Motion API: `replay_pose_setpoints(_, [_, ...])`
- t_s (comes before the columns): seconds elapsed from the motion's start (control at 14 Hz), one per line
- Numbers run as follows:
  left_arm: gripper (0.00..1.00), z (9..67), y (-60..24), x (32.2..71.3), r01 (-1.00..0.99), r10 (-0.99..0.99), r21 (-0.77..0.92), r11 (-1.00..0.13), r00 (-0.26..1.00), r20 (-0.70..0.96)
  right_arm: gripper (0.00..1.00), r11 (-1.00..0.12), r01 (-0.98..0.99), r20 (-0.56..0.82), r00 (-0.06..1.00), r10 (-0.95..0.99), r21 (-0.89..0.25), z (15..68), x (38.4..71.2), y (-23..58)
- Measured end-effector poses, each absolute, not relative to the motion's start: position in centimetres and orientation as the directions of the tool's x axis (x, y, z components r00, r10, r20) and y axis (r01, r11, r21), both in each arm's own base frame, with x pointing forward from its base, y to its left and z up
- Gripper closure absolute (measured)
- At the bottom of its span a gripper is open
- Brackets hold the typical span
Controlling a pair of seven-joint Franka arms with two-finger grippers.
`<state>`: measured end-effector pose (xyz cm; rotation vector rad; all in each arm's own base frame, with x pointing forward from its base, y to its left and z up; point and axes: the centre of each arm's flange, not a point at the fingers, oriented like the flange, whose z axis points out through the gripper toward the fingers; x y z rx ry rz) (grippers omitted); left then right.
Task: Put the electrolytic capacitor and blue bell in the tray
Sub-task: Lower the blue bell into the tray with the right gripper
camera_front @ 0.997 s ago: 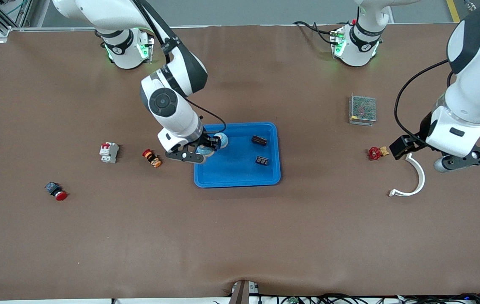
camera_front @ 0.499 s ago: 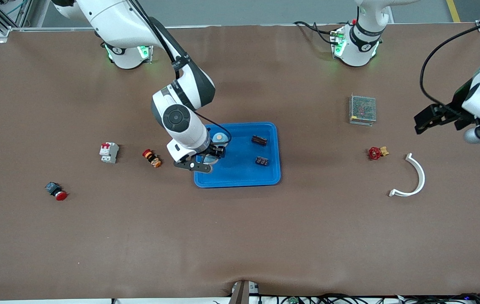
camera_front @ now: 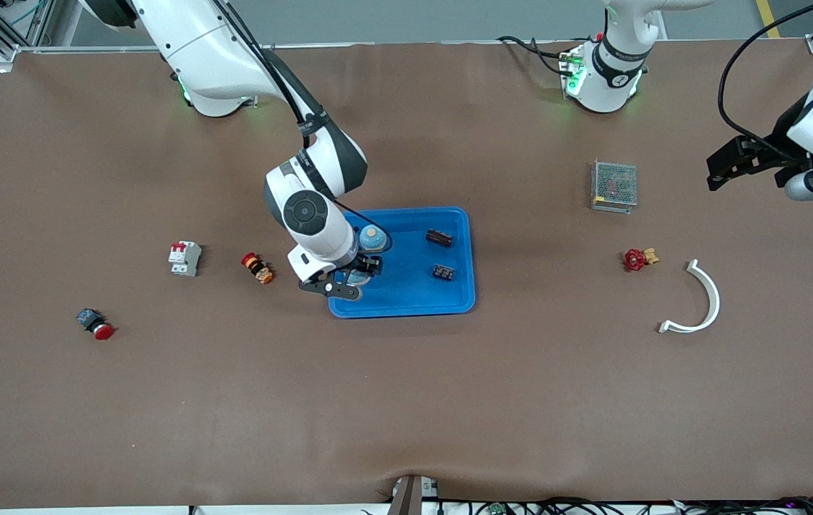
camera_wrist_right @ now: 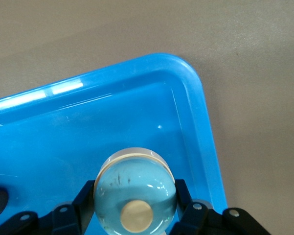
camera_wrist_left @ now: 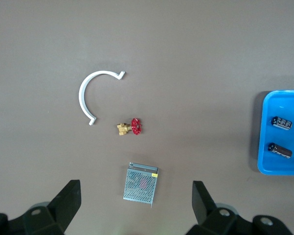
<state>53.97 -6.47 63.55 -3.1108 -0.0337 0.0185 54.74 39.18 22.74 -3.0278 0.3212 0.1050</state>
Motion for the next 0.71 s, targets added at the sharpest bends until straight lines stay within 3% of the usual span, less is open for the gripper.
replay_pose_setpoints(0.71, [0.0,63.9,-6.3,52.4,0.03,0.03,-0.007,-1.0,0.999,-0.013,0.3,-0.975,-0.216,-0.036,0.976,-0.214,-0.044,20.3,53.6,41.1])
